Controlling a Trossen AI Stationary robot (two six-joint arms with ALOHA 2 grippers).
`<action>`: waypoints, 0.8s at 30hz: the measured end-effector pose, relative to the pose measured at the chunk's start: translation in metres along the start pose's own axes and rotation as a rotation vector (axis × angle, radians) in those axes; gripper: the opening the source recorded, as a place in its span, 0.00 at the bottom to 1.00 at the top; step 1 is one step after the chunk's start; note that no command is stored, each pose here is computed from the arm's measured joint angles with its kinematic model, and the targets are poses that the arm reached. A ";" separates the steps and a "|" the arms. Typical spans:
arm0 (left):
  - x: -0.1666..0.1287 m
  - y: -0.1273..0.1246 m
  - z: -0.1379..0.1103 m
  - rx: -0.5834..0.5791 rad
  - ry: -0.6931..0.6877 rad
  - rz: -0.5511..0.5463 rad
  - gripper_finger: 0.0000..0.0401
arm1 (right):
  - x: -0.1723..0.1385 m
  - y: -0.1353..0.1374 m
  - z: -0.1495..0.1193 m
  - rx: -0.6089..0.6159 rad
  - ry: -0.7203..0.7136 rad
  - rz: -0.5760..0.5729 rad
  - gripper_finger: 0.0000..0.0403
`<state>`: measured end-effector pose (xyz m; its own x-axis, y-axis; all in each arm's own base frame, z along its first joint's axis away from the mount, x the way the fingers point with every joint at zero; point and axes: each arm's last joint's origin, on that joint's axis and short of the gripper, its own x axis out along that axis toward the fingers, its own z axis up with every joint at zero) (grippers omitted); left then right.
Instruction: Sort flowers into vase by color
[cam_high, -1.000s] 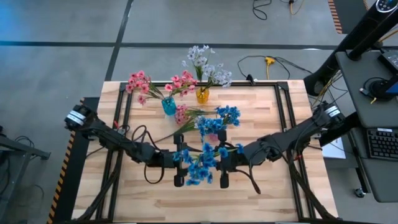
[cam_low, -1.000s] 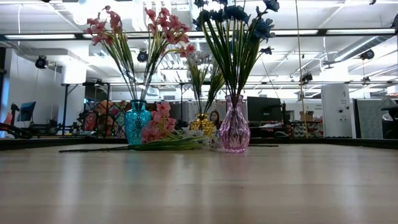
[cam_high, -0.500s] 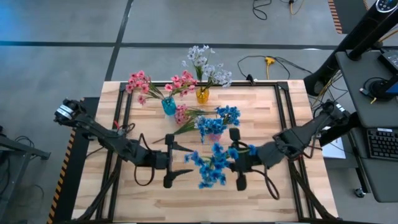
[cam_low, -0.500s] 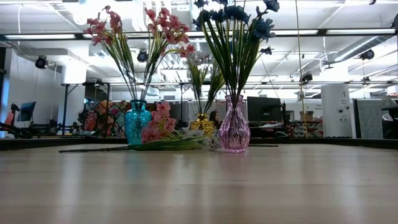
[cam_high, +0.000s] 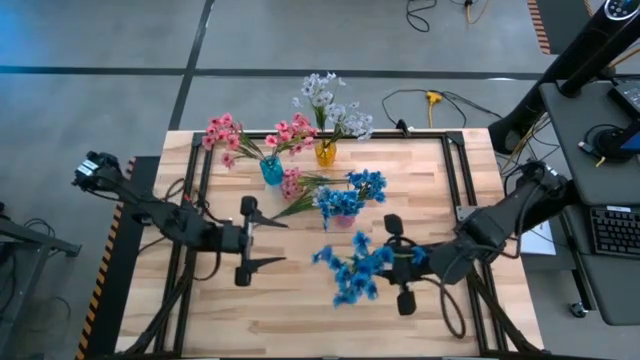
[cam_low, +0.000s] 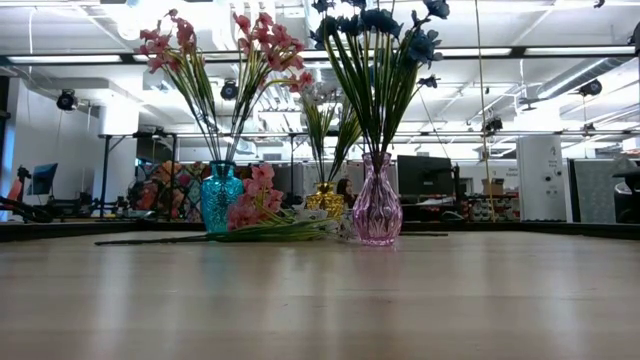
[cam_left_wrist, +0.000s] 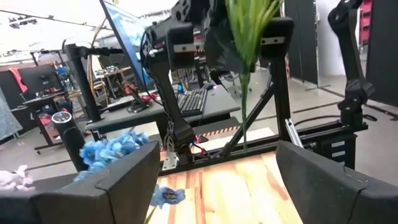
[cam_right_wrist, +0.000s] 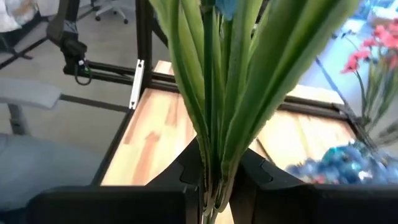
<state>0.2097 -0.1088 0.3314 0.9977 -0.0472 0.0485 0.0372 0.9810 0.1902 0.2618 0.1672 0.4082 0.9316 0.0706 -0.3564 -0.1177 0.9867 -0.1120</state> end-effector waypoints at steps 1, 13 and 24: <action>-0.003 0.002 0.002 0.000 0.000 0.000 0.75 | -0.004 -0.001 0.000 0.018 0.007 0.002 0.09; -0.028 0.017 0.007 -0.003 0.058 -0.012 0.75 | -0.030 0.014 -0.010 0.126 0.096 0.060 0.09; -0.027 0.015 0.004 0.010 0.084 -0.017 0.75 | -0.045 0.038 -0.026 0.049 0.036 -0.109 0.09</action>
<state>0.1834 -0.0932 0.3366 0.9982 -0.0473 -0.0375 0.0538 0.9783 0.2002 0.2060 0.1976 0.3961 0.9249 -0.0423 -0.3778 0.0019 0.9943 -0.1067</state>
